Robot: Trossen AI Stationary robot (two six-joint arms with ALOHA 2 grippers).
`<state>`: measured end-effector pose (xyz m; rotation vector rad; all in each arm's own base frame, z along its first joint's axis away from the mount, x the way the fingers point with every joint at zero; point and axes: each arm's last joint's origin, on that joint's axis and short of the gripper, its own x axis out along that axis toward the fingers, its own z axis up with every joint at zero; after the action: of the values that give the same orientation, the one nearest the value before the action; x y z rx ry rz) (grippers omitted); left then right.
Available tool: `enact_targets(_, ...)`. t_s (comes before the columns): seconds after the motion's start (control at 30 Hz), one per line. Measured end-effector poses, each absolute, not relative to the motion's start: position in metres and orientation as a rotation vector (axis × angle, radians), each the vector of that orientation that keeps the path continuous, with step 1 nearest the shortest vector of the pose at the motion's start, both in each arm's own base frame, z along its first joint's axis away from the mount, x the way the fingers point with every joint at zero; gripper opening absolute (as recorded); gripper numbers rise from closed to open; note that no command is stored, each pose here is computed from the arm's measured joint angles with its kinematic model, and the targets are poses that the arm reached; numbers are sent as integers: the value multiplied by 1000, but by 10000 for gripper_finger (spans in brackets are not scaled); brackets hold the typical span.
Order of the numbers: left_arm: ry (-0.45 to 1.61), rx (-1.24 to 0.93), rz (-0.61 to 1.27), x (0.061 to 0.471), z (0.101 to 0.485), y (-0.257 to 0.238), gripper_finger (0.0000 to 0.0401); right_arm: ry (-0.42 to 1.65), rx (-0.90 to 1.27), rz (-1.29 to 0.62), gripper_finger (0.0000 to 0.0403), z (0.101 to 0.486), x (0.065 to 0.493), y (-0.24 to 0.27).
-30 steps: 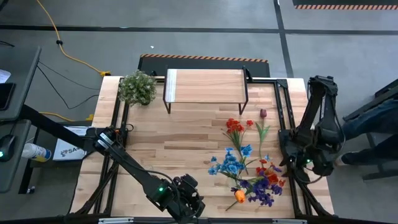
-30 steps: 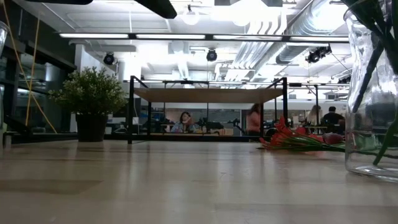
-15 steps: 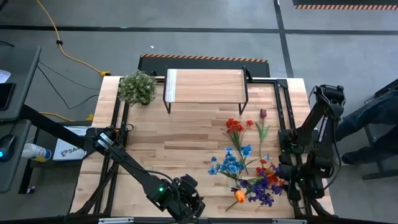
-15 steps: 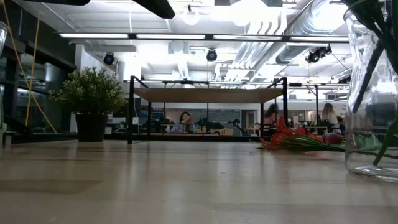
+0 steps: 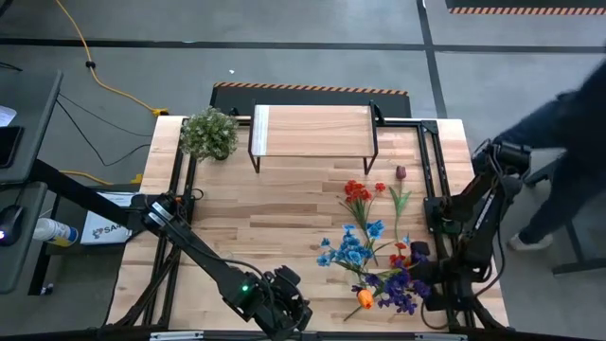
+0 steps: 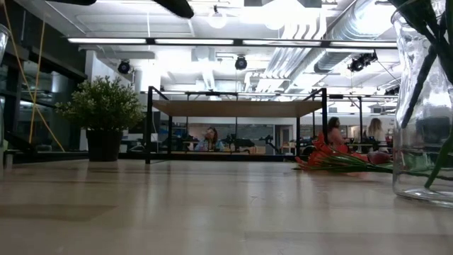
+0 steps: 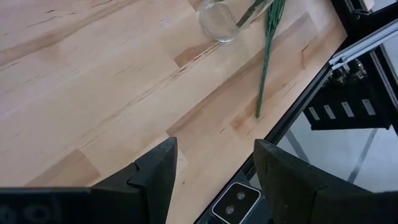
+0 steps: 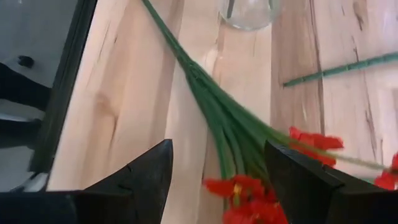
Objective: Pick and place flowers into a vace then onto a shelf
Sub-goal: Put the bottom orange flowers into the left transparent vase
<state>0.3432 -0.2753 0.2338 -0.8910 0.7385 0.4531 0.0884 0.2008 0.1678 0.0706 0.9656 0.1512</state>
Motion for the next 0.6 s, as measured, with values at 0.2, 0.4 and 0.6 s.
enact_targets(0.2,725,-897,451,342,240,-274,246,981,-10,157,242,162,99,199)
enact_targets(0.4,726,-894,452,341,241,-273,246,1006,-38,170,242,155,101,203)
enact_targets(0.6,731,-881,463,340,241,-272,246,1009,-75,154,242,148,102,204)
